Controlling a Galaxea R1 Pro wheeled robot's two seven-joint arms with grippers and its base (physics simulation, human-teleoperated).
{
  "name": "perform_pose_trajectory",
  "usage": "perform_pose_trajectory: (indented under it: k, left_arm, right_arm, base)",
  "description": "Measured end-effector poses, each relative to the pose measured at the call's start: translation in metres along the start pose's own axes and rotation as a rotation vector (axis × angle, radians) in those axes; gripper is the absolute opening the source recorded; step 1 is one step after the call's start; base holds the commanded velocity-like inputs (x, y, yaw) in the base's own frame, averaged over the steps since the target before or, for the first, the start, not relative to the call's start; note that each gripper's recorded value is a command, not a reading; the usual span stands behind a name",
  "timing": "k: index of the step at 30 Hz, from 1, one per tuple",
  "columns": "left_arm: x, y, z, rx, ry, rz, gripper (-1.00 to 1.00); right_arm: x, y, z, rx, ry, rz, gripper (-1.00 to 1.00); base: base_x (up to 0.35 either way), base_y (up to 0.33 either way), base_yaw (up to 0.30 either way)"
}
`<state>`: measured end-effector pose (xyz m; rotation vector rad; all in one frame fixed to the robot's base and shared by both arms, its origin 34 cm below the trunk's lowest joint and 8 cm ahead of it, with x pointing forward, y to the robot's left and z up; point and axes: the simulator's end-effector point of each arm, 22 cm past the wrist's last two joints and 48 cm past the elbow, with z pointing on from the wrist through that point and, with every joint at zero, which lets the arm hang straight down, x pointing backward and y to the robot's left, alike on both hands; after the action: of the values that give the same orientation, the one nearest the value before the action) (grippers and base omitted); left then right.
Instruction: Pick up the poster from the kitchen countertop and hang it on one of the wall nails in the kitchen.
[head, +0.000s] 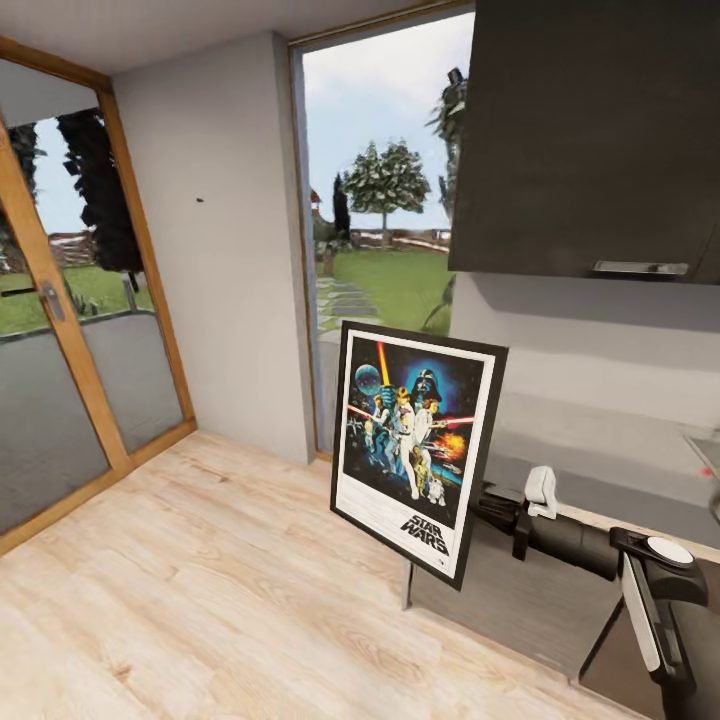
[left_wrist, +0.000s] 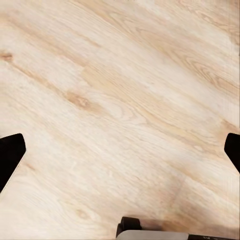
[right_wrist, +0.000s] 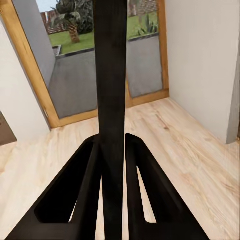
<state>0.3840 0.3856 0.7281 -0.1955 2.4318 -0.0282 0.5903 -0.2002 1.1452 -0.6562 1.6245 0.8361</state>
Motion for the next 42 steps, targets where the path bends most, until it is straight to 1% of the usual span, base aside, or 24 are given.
perform_pose_trajectory:
  k: [18,32,42]
  left_arm:
    - [0.001,-0.0001,-0.0001,0.0,0.002,-0.001,1.0]
    - [0.001,0.0001,-0.0003,0.0,0.003,-0.001,1.0]
    - [0.001,0.0001,-0.0003,0.0,0.003,-0.001,1.0]
  right_arm:
    - [0.001,0.0004,0.0003,-0.001,0.003,0.001,-1.0]
    - [0.0004,-0.0002,0.0002,0.002,0.001,0.0,-1.0]
    - [0.0032,-0.0012,0.0005,0.002,0.003,0.009,-1.0]
  base:
    - [0.066,0.294,0.0]
    - [0.192,0.29,0.0]
    - [0.199,0.305,0.0]
